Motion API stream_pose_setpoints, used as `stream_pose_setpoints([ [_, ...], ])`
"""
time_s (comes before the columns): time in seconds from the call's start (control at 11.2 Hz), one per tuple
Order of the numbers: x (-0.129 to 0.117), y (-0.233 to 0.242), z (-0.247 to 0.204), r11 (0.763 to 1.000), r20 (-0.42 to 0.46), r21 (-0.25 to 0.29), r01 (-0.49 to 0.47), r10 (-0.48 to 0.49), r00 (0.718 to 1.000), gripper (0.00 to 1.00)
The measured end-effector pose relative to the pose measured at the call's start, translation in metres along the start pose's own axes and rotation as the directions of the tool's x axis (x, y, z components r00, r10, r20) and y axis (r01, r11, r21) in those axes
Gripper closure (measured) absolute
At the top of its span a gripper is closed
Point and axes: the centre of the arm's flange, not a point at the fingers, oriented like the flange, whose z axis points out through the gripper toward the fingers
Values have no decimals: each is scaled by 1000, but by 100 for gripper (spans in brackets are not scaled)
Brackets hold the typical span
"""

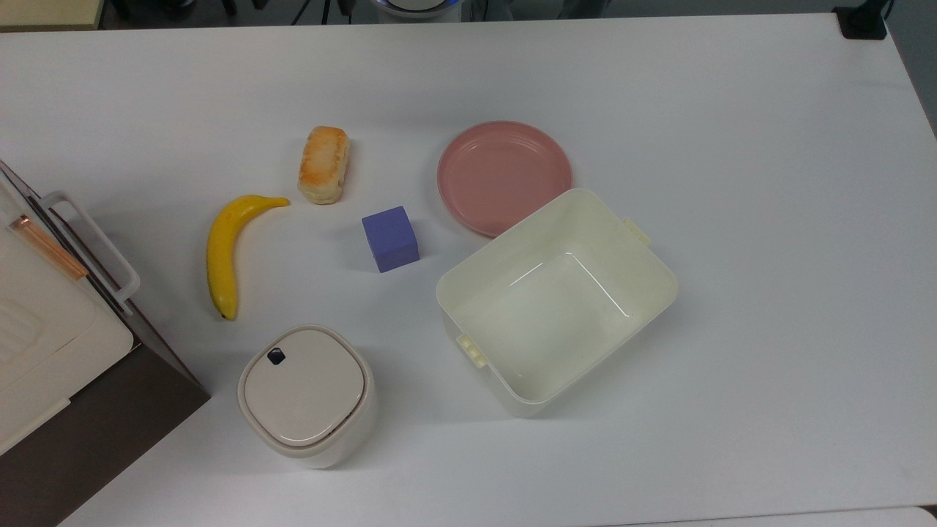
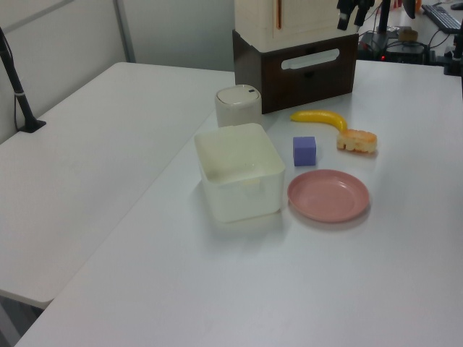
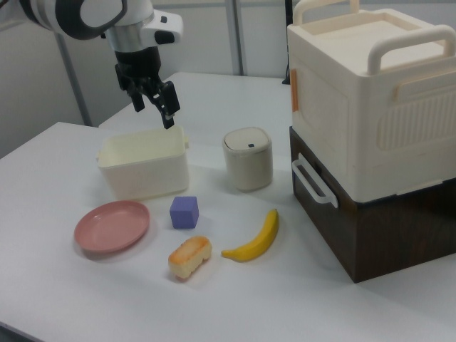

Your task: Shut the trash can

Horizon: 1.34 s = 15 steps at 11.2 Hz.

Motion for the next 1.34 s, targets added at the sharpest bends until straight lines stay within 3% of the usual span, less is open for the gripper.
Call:
stream_pose_setpoints([
  [1.34, -3, -2, 39, 1000, 75, -22, 1, 1, 997, 0],
])
